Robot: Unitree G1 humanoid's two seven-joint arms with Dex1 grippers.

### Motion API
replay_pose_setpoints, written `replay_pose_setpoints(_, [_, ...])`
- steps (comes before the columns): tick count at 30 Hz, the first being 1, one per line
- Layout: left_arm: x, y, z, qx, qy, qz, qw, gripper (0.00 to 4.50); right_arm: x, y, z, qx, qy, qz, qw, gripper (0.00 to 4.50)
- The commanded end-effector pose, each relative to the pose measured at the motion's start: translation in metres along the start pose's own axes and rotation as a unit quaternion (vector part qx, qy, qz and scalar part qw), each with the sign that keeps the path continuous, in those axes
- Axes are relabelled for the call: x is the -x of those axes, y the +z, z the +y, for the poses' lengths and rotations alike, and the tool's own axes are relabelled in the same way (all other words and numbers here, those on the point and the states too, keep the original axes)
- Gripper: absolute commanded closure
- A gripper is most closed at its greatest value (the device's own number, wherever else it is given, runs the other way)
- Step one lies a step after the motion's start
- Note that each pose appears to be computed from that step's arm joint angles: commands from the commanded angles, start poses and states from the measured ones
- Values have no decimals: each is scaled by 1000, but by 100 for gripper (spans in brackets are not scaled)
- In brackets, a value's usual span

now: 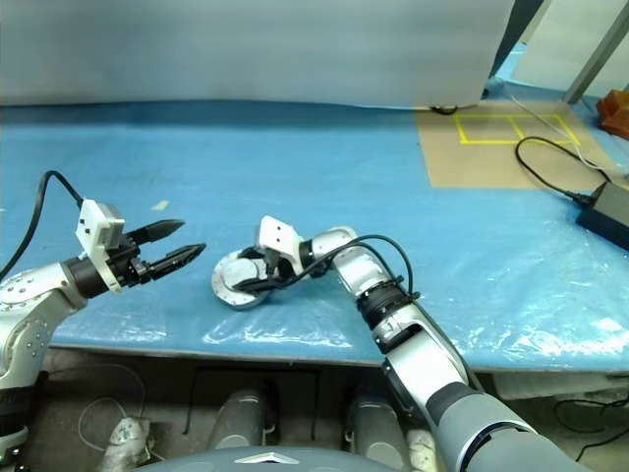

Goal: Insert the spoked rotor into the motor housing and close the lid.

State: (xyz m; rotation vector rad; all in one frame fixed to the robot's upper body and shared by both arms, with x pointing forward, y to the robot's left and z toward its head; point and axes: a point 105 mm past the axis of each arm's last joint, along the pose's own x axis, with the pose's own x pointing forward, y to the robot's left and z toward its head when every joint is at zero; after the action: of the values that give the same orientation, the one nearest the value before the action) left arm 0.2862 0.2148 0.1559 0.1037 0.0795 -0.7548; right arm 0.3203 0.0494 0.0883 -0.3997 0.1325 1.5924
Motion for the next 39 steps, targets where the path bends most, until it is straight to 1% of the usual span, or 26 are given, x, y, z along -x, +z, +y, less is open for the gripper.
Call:
replay_pose_setpoints(1, [-1, 7, -3, -17, -1, -12, 1000, 78, -5, -22, 10, -18, 22, 46, 999, 137])
replay_pose_setpoints(4, [-2, 6, -6, -17, -4, -10, 1000, 78, -5, -24, 9, -29, 19, 48, 998, 137])
replay_pose_setpoints(6, [-5, 4, -14, -18, -23, -1, 1000, 78, -4, -23, 8, -41, 17, 47, 998, 137])
replay_pose_setpoints(9, [-6, -17, -33, -38, -73, 51, 995, 78, -1, -19, 5, -57, 16, 40, 997, 137])
replay_pose_setpoints(10, [-7, -24, -41, -35, -91, 61, 993, 78, 0, -19, 5, -59, 16, 40, 997, 137])
replay_pose_setpoints(12, [-9, -30, -47, -30, -106, 65, 992, 78, 1, -19, 5, -59, 17, 40, 997, 137])
replay_pose_setpoints(16, [-19, -35, -51, -26, -114, 63, 991, 78, 2, -21, 7, -61, 19, 42, 997, 137])
replay_pose_setpoints(19, [-22, -38, -48, -30, -109, 64, 991, 78, 3, -22, 7, -61, 17, 43, 997, 137])
replay_pose_setpoints(26, [-16, -42, -33, -39, -82, 74, 993, 78, 6, -24, 5, -56, 7, 47, 997, 137])
replay_pose_setpoints(29, [-12, -34, -33, -24, -90, 53, 994, 139, 5, -26, 4, -55, 5, 50, 997, 135])
replay_pose_setpoints(33, [-13, -32, -38, -13, -100, 41, 994, 272, 5, -29, 3, -52, 3, 55, 997, 135])
replay_pose_setpoints(35, [-14, -37, -39, -14, -98, 52, 994, 344, 4, -30, 3, -48, 2, 56, 997, 135])
replay_pose_setpoints(37, [-14, -46, -40, -20, -93, 77, 992, 412, 4, -31, 3, -47, 3, 56, 997, 135])
replay_pose_setpoints(39, [-8, -57, -42, -31, -103, 107, 988, 412, 4, -31, 3, -47, 3, 56, 997, 135])
